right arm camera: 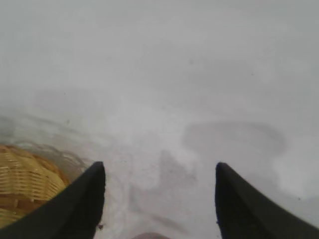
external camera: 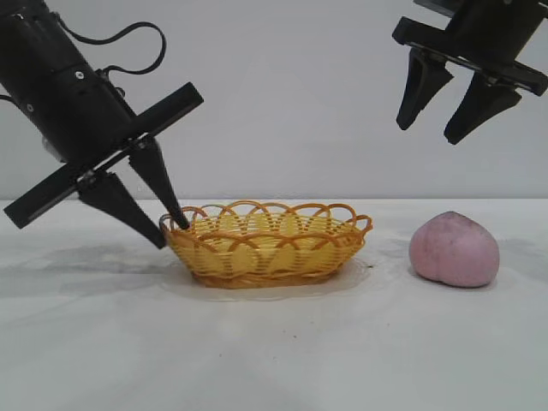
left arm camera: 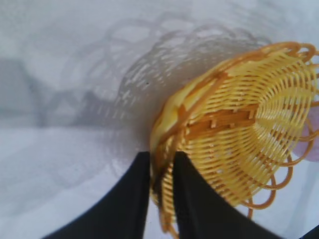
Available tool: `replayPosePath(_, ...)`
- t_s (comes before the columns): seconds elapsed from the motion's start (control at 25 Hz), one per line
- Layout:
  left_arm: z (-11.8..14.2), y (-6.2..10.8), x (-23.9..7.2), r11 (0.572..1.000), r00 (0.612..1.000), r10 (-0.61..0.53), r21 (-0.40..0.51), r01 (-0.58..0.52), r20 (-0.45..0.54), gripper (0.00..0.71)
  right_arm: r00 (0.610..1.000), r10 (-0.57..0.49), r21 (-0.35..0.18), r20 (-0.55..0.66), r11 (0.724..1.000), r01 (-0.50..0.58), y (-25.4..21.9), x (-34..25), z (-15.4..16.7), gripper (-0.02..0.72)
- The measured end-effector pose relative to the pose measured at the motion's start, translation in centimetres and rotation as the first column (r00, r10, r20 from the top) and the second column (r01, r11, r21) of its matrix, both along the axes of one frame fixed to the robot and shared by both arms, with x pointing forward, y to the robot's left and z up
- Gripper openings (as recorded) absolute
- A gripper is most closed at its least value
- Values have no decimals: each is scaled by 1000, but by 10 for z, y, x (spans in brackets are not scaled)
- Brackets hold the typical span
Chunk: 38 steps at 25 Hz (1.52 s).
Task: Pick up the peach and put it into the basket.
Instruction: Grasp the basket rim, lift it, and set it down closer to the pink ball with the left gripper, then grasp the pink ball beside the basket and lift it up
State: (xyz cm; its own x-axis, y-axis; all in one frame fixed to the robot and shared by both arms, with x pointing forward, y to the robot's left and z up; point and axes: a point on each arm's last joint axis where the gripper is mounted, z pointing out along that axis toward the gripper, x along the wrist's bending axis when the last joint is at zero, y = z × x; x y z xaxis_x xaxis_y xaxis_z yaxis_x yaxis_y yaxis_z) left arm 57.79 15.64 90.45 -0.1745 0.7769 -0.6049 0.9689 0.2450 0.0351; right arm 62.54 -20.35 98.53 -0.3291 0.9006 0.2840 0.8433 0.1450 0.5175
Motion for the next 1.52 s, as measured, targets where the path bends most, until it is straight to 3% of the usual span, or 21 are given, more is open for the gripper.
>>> replayPosePath(0.16, 0, -1, -2, 999, 999, -34, -5, 34, 1, 546, 1000, 0, 0, 0, 1000, 0, 0, 0, 0, 454)
replayPosePath(0.24, 5, -1, -3, 997, 996, -79, -5, 79, 32, 611, 1000, 0, 0, 0, 1000, 0, 0, 0, 0, 454)
replayPosePath(0.44, 34, 8, -9, 974, 965, -226, 28, 225, 135, 601, 1000, -1, 1, 0, 1000, 1, 0, 0, 0, 454)
replayPosePath(0.48, 40, 12, -9, 966, 954, -258, 50, 253, 153, 547, 1000, -1, 1, 0, 1000, 1, 0, 0, 0, 454)
replayPosePath(0.52, 45, 15, -9, 953, 939, -301, 87, 290, 169, 549, 1000, -1, 1, 0, 1000, 1, 0, 0, 0, 454)
replayPosePath(0.76, 73, 28, 4, 830, 833, -521, 337, 444, 185, 549, 1000, -2, 3, -1, 1000, 2, 0, 0, 0, 454)
replayPosePath(1.04, 90, 42, 18, 689, 762, -635, 536, 489, 122, 549, 1000, -1, 3, -2, 1000, 1, 0, 0, 0, 454)
replayPosePath(1.2, 84, 61, 28, 635, 796, -603, 632, 444, 46, 549, 1000, 0, 5, -4, 1000, 0, 0, 0, 0, 454)
replayPosePath(1.4, 82, 101, 32, 680, 863, -505, 622, 389, 11, 549, 1000, 1, 5, -6, 1000, -1, 0, 0, 0, 454)
replayPosePath(1.52, 81, 129, 29, 687, 892, -449, 616, 386, -59, 549, 1000, 1, 5, -6, 1000, -1, 0, 0, 0, 454)
